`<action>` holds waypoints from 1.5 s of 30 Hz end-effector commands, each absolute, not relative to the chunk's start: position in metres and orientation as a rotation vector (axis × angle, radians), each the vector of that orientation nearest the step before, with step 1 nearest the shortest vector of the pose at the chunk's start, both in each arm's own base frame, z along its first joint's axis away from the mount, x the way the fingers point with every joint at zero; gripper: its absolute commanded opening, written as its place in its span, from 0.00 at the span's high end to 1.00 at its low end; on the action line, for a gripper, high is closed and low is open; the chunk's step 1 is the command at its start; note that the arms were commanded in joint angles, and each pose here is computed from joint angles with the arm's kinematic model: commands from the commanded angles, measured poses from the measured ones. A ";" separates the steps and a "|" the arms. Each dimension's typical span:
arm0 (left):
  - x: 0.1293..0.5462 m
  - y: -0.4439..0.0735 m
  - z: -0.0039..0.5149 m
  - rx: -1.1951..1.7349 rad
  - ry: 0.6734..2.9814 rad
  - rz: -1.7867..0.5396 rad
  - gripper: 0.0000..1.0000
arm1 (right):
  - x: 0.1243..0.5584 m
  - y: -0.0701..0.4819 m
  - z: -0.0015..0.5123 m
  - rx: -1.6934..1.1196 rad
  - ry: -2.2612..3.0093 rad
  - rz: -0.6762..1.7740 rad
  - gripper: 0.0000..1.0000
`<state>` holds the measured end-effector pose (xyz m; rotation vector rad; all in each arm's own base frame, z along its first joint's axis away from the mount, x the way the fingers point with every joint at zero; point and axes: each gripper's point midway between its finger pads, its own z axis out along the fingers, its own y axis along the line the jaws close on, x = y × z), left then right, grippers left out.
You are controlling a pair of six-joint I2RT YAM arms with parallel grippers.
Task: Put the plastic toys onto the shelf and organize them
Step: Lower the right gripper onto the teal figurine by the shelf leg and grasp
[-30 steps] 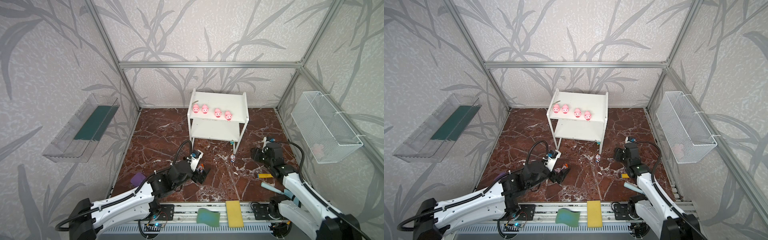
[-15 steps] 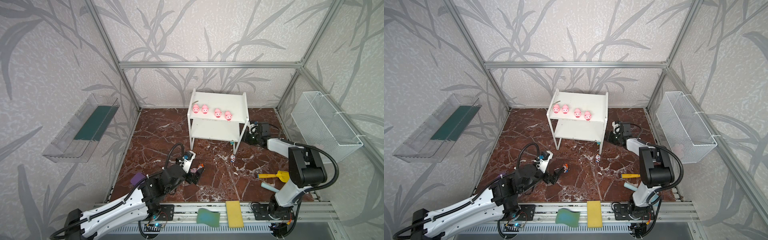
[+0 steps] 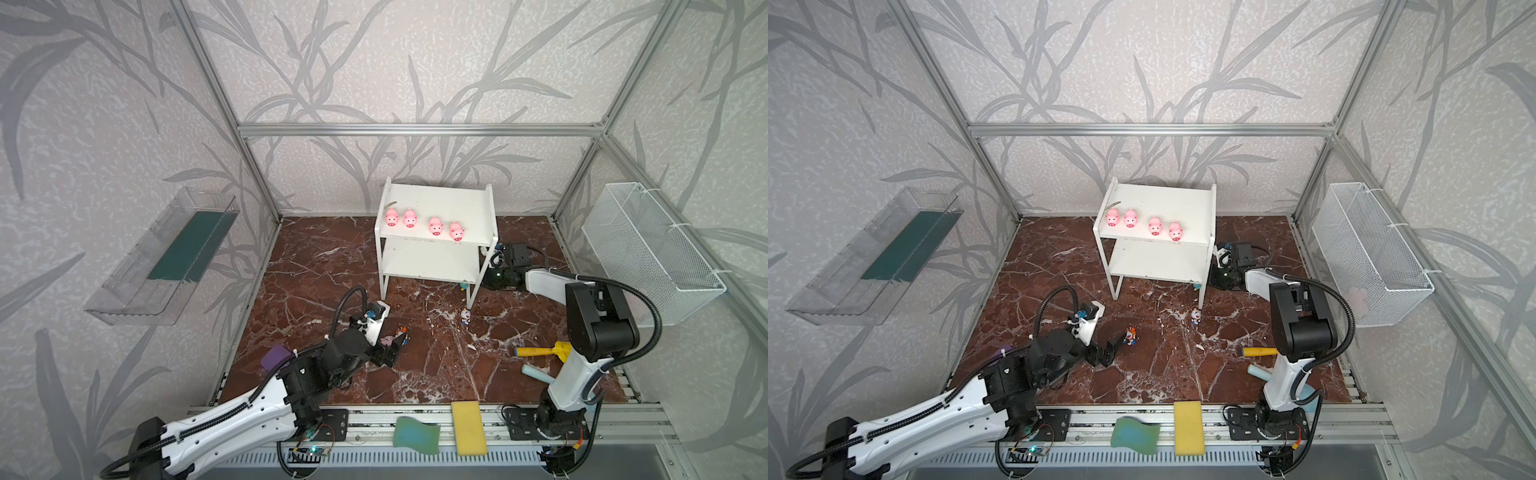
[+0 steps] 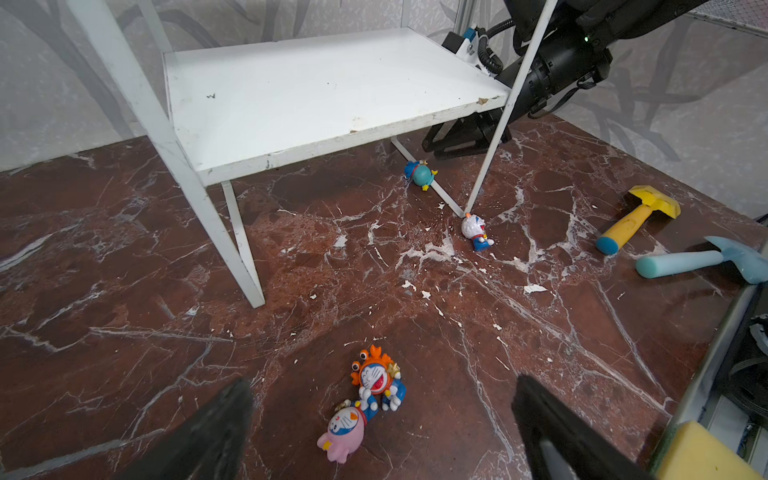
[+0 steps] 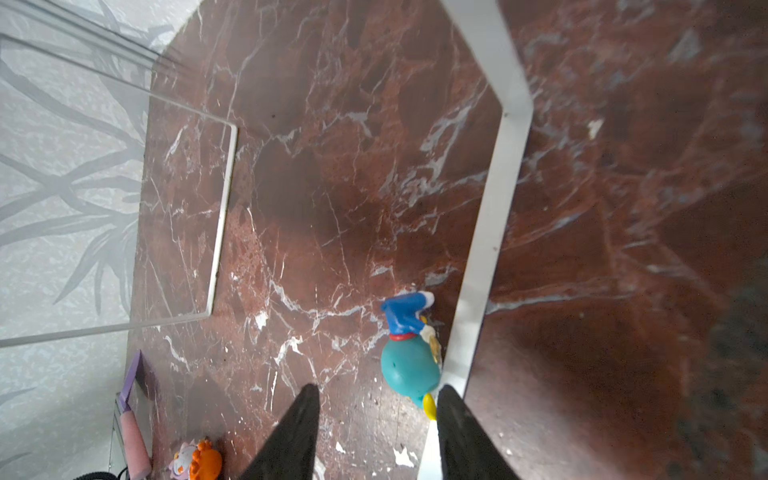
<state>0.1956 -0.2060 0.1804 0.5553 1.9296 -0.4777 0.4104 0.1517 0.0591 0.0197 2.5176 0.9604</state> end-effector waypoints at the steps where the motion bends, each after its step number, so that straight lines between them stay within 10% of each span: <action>1: 0.197 -0.203 0.179 0.542 1.925 -0.459 0.01 | 0.408 0.157 0.052 -0.023 2.556 0.944 0.53; 45: 0.196 -0.193 0.184 0.504 1.908 -0.455 0.01 | 0.421 0.175 0.012 -0.070 2.643 0.780 0.67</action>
